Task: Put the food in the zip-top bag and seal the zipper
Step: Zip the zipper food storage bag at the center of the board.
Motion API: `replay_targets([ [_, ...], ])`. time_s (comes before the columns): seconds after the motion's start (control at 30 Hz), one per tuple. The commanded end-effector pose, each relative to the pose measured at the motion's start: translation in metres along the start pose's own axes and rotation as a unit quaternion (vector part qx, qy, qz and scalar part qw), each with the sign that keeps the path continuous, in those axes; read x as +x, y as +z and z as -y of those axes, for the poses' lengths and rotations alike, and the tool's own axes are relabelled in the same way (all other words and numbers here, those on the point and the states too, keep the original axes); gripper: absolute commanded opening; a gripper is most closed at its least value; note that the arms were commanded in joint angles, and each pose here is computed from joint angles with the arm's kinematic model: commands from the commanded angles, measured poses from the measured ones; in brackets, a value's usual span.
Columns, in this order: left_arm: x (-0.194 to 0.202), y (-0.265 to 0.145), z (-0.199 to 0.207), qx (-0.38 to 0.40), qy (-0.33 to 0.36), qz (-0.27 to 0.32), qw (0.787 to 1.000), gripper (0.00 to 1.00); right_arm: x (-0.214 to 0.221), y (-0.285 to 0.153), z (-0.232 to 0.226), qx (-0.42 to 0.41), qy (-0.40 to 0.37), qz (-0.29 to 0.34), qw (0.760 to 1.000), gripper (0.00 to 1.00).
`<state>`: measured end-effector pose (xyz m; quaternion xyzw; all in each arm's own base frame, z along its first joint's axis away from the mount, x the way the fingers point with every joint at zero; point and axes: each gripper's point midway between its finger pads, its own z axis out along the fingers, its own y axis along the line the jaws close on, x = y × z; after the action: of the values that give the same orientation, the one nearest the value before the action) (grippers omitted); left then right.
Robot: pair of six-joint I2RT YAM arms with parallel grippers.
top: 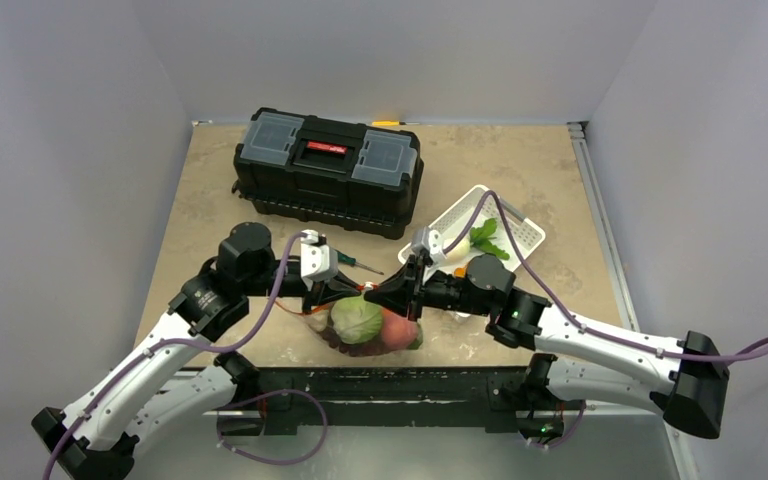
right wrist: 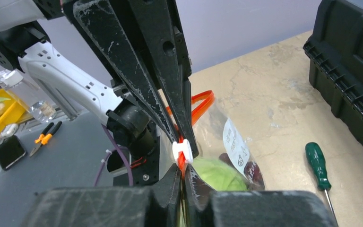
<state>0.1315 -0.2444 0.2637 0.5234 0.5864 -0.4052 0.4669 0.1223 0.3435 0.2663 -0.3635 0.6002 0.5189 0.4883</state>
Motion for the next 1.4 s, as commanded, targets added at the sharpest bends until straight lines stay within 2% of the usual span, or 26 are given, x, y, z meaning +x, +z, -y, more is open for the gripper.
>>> replay_targets([
  [0.0, -0.023, -0.003, 0.003, 0.01, 0.029, 0.026, 0.999, 0.0, -0.032, 0.001, -0.007, -0.001, -0.011, 0.013, 1.0, 0.1],
  [0.03, -0.024, -0.003, 0.003, 0.01, 0.029, 0.026, 0.999, 0.0, -0.031, -0.001, -0.004, 0.009, -0.016, 0.002, 1.0, 0.19],
  [0.1, -0.024, -0.004, 0.002, 0.006, 0.029, 0.027, 0.999, 0.0, -0.03, -0.006, 0.0, 0.025, -0.028, -0.015, 0.999, 0.32],
  [0.23, -0.025, -0.005, 0.001, 0.0, 0.03, 0.028, 0.999, 0.0, -0.042, -0.01, 0.001, 0.036, -0.054, -0.027, 0.998, 0.42],
  [0.33, -0.025, -0.006, 0.002, -0.001, 0.03, 0.029, 0.999, 0.0, -0.045, -0.008, 0.001, 0.033, -0.072, -0.036, 0.996, 0.4],
  [0.6, -0.025, -0.004, 0.003, 0.004, 0.025, 0.031, 0.999, 0.0, -0.052, -0.006, -0.016, -0.022, -0.108, -0.029, 0.993, 0.21],
  [0.67, -0.025, -0.004, 0.003, 0.003, 0.025, 0.032, 0.999, 0.0, -0.05, -0.007, -0.02, -0.038, -0.117, -0.031, 0.992, 0.21],
  [0.8, -0.025, -0.004, 0.003, 0.004, 0.024, 0.031, 0.999, 0.0, -0.049, -0.007, -0.022, -0.046, -0.125, -0.031, 0.991, 0.31],
  [0.97, -0.025, -0.004, 0.003, 0.005, 0.025, 0.032, 0.999, 0.0, -0.049, -0.007, -0.024, -0.059, -0.153, -0.029, 0.986, 0.38],
  [1.03, -0.025, -0.004, 0.003, 0.004, 0.024, 0.031, 0.999, 0.0, -0.051, -0.006, -0.023, -0.055, -0.156, -0.028, 0.986, 0.38],
  [1.27, -0.025, -0.004, 0.003, 0.005, 0.025, 0.032, 0.999, 0.0, -0.047, -0.002, -0.022, -0.061, -0.165, -0.043, 0.983, 0.26],
  [1.37, -0.025, -0.004, 0.003, 0.006, 0.024, 0.032, 0.999, 0.0, -0.046, -0.001, -0.02, -0.057, -0.167, -0.046, 0.983, 0.26],
])
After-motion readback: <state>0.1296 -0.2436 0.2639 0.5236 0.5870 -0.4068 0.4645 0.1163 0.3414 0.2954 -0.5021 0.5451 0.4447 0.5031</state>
